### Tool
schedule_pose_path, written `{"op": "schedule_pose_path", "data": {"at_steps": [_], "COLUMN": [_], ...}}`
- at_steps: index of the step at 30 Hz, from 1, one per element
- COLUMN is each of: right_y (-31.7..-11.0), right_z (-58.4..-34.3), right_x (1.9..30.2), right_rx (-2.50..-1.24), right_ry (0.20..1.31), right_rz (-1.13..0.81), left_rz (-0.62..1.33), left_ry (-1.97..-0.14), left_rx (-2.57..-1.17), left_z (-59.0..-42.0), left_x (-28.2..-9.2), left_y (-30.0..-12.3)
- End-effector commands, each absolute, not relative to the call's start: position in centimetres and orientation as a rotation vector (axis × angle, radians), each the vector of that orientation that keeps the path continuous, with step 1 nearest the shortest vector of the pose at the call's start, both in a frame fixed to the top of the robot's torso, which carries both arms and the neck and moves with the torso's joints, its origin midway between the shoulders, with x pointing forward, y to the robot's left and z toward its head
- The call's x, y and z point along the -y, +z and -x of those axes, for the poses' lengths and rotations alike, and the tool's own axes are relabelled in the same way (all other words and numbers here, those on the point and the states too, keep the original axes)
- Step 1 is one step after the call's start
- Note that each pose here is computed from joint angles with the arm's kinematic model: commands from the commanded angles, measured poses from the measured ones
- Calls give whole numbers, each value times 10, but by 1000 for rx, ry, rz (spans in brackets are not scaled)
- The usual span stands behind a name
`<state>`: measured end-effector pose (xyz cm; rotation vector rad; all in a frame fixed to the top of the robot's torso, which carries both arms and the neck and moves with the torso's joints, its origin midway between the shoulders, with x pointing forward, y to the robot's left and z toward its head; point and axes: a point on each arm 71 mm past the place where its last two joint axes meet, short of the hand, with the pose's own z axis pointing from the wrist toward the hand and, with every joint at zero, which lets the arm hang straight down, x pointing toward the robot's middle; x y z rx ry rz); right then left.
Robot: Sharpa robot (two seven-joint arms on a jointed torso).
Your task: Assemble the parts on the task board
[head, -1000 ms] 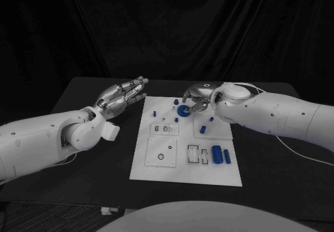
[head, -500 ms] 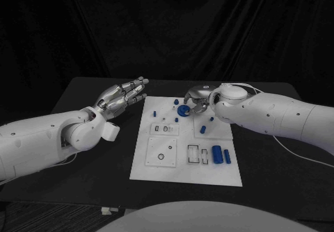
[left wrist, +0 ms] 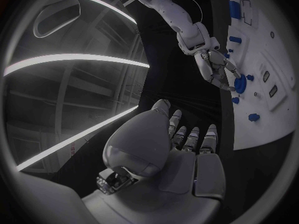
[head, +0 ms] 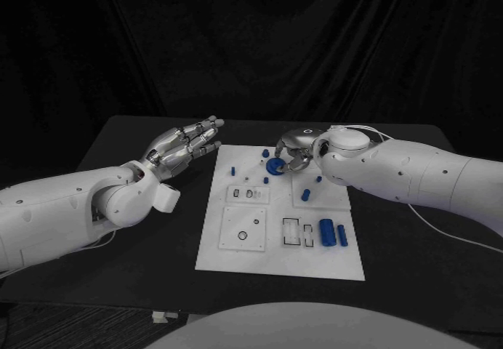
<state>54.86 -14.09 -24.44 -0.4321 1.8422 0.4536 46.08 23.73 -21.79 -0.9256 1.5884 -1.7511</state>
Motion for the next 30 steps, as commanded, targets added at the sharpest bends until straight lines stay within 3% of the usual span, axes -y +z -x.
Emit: {"op": "schedule_pose_path", "data": {"at_steps": [1,12,30], "right_y": [-247,-250,-242], "right_z": [-547,-546,-543], "right_x": [140,136,133], "right_rx": [-1845,-1845,-1734], "right_ry": [447,462,525], "right_rz": [439,447,439], "left_rz": [919,918,921], "left_ry": [-1773,-1776,-1776], "left_rx": [-1585,-1586,-1591], "left_z": [-460,-460,-460], "left_x": [-235,-235,-236], "left_y": [-217,-217,-218]}}
